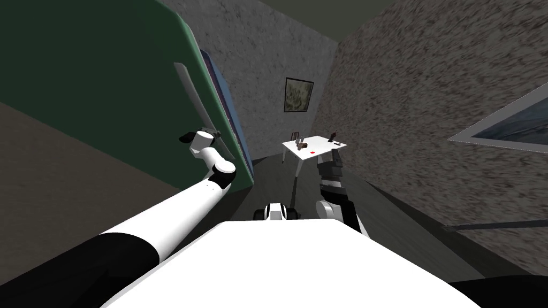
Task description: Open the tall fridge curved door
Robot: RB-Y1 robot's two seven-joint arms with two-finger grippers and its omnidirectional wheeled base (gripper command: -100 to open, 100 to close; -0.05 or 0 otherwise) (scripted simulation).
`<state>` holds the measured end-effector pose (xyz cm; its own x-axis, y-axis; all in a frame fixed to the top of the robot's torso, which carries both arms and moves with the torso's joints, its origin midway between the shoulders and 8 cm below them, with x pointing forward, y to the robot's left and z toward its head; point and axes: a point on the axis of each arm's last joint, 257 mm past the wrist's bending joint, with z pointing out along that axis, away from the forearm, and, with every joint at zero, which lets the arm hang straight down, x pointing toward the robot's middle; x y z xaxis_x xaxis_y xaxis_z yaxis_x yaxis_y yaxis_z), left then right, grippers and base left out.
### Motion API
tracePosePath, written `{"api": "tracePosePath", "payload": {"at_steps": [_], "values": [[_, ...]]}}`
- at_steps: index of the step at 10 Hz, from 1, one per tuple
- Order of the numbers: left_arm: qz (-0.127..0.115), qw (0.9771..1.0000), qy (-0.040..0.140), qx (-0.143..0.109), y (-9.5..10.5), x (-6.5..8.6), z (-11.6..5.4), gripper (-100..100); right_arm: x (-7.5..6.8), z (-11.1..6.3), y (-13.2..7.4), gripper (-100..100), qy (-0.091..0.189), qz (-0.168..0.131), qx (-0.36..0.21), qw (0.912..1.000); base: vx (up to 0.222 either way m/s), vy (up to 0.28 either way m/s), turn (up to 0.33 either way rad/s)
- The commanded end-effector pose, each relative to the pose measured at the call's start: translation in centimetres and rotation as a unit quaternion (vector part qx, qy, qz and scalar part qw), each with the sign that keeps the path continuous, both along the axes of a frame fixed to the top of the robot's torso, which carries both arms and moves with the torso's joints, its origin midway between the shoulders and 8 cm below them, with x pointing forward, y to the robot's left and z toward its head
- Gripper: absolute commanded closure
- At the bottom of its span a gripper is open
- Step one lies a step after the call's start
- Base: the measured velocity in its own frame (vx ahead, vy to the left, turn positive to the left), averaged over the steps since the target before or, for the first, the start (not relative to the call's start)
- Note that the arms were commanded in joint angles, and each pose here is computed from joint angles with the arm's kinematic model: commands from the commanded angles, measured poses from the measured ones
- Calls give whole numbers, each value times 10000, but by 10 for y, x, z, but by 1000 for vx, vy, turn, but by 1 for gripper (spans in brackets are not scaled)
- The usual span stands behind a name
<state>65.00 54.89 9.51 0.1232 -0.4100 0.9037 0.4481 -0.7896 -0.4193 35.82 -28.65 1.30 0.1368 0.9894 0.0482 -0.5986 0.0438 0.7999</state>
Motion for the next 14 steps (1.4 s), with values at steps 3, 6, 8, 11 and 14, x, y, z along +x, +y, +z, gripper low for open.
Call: {"api": "tracePosePath", "payload": {"at_steps": [3,6,8,11,14], "values": [[-515,9986,-103,14,-30,17,9,100,0,0,0,0,0,0,1,10000,-98,-1,129],[-1208,9926,28,95,-85,41,4,100,0,0,0,0,0,1,0,10000,-179,61,195],[-1587,9873,54,95,-115,51,1,100,0,0,0,0,0,1,0,10000,-176,47,199],[-2028,9792,-3,16,-148,59,1,100,0,0,0,0,0,0,0,10000,-156,45,153],[-2317,9727,110,-59,-165,58,-10,100,0,0,0,0,0,0,0,10000,-75,60,106]]}}
